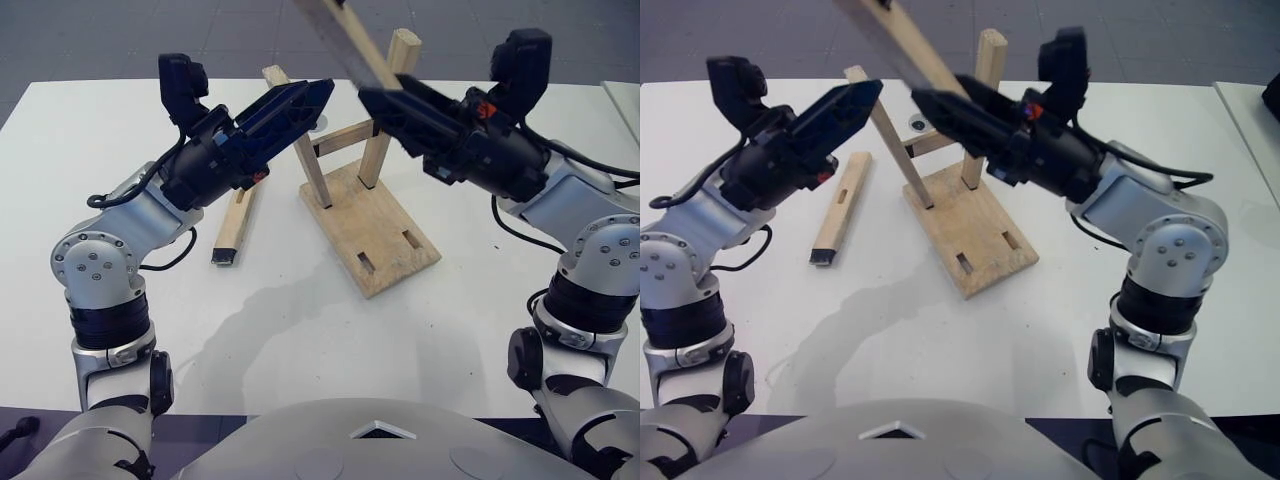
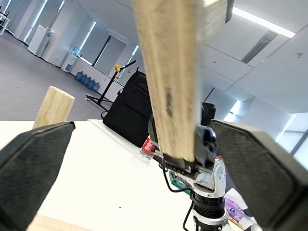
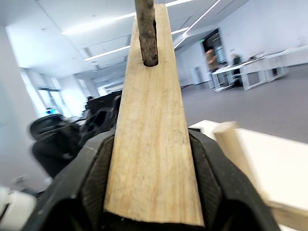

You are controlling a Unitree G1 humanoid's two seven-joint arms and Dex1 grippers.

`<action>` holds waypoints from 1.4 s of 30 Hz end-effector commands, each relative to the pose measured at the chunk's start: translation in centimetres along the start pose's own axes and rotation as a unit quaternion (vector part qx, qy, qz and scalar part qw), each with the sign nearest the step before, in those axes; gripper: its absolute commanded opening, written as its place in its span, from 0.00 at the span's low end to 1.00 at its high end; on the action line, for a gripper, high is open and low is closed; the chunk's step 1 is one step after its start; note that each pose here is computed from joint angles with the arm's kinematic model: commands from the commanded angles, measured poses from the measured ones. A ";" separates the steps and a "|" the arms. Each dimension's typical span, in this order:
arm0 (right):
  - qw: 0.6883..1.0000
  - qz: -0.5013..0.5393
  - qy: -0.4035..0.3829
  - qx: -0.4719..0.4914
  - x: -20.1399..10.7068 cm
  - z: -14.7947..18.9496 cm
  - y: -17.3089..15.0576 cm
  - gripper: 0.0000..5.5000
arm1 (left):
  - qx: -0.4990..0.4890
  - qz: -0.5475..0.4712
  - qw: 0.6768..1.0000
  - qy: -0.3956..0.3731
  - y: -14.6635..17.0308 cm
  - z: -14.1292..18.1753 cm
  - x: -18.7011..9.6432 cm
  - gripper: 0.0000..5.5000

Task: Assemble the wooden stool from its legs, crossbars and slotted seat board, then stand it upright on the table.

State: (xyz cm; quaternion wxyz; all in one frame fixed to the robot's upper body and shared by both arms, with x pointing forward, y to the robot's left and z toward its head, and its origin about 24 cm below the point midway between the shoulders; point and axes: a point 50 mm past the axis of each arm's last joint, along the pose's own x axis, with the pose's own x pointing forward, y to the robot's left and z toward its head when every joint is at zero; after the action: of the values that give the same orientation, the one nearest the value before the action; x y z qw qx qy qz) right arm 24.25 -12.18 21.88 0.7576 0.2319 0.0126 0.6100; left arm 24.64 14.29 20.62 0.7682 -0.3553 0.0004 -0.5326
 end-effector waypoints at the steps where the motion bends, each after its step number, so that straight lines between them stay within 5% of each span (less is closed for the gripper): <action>1: 0.995 0.080 0.001 0.059 -0.4 -0.3 0.6 0.38 | -0.028 -0.057 0.998 0.009 -1.2 0.2 0.4 0.98; 8: 0.986 0.115 0.008 0.117 -0.6 -0.9 0.4 0.38 | -0.039 -0.102 0.993 0.033 -2.3 0.1 0.3 0.98; 27: 0.990 0.093 0.041 0.099 -0.5 -2.0 0.0 0.38 | -0.021 -0.088 0.995 0.040 -1.6 0.7 0.0 0.44; 33: 0.991 0.089 0.043 0.094 -0.7 -1.9 -0.2 0.38 | -0.010 -0.066 0.997 0.037 -0.7 0.9 -0.5 0.38; 42: 0.993 0.016 0.107 0.048 -3.7 -2.6 -0.8 0.64 | 0.031 -0.020 0.999 0.019 0.5 2.1 -1.5 0.37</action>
State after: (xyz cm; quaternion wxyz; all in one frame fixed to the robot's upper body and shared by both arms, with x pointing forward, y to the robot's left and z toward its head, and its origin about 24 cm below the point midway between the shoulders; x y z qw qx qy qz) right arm 23.68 -13.32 19.25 0.7030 0.2423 0.0928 0.6621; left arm 24.72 15.68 21.15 0.7396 -0.3435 0.0037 -0.5788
